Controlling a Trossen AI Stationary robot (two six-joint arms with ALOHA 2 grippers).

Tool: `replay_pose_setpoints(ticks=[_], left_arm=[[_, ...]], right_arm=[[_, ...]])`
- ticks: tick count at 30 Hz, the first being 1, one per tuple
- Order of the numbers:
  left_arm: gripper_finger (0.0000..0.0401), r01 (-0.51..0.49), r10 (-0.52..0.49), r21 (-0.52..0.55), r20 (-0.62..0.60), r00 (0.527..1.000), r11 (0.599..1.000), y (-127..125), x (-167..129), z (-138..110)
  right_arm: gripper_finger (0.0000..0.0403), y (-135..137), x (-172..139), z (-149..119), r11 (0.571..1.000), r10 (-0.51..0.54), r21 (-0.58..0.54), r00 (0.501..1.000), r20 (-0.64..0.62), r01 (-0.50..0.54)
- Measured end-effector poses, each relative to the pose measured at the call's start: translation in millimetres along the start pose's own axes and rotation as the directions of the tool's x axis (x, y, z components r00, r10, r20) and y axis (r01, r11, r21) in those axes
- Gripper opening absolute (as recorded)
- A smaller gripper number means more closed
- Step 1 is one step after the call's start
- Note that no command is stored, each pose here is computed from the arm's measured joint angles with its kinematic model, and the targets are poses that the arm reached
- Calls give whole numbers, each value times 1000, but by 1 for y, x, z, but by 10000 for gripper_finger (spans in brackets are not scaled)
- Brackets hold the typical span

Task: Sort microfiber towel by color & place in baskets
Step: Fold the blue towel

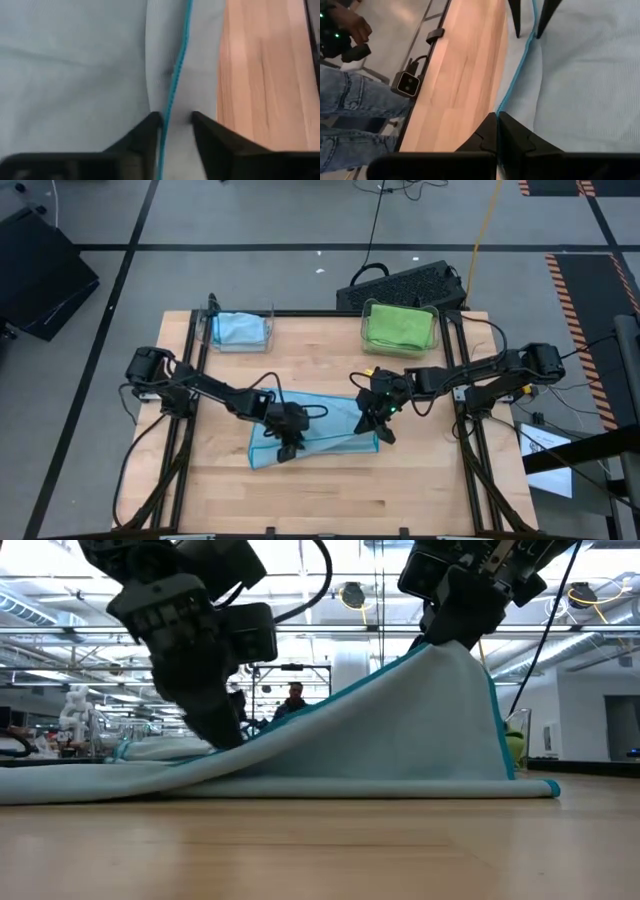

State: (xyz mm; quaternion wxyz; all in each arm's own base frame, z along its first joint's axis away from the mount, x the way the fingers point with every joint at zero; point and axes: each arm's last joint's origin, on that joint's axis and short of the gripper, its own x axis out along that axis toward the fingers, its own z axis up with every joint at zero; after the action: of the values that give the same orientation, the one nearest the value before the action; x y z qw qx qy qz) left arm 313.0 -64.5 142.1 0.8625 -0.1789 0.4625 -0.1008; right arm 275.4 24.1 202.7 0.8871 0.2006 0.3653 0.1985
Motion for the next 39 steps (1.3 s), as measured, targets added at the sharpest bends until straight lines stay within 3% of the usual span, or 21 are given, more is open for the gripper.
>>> replay_pose_setpoints(ticks=[4, 6, 13, 16, 20, 29, 34, 39], left_arm=[[32, 5, -5, -37, 1, 1000, 999, -1, -3, 1], [11, 1, -1, -98, -7, 1000, 995, -1, -9, 1], [5, 21, -11, -124, 79, 997, 992, -15, -32, 9], [8, -4, 14, -119, 84, 996, 993, -15, -32, 8], [4, -21, 28, -117, 60, 998, 993, -14, -32, 6], [4, -37, 42, -99, 40, 998, 994, -12, -32, 4], [9, -52, 56, -94, 37, 998, 994, -10, -32, 4], [5, -56, 59, -92, 29, 998, 994, -10, -32, 3]], right_arm=[[1, -1, 0, 0, 1000, -25, 2, 1000, 7, 25], [1, -1, 0, 0, 1000, -27, 12, 1000, 3, 27], [3, -1, 0, -1, 994, -24, 109, 1000, -1, 24], [10, -1, 0, 0, 995, -27, 96, 1000, 1, 27], [54, -5, -1, -2, 995, -66, 79, 998, -11, 66], [195, -19, -7, -10, 992, -113, 53, 990, -79, 117], [216, -30, -7, -34, 988, -132, 58, 981, -141, 141], [210, -20, -2, -60, 995, -95, 17, 980, -172, 99]])
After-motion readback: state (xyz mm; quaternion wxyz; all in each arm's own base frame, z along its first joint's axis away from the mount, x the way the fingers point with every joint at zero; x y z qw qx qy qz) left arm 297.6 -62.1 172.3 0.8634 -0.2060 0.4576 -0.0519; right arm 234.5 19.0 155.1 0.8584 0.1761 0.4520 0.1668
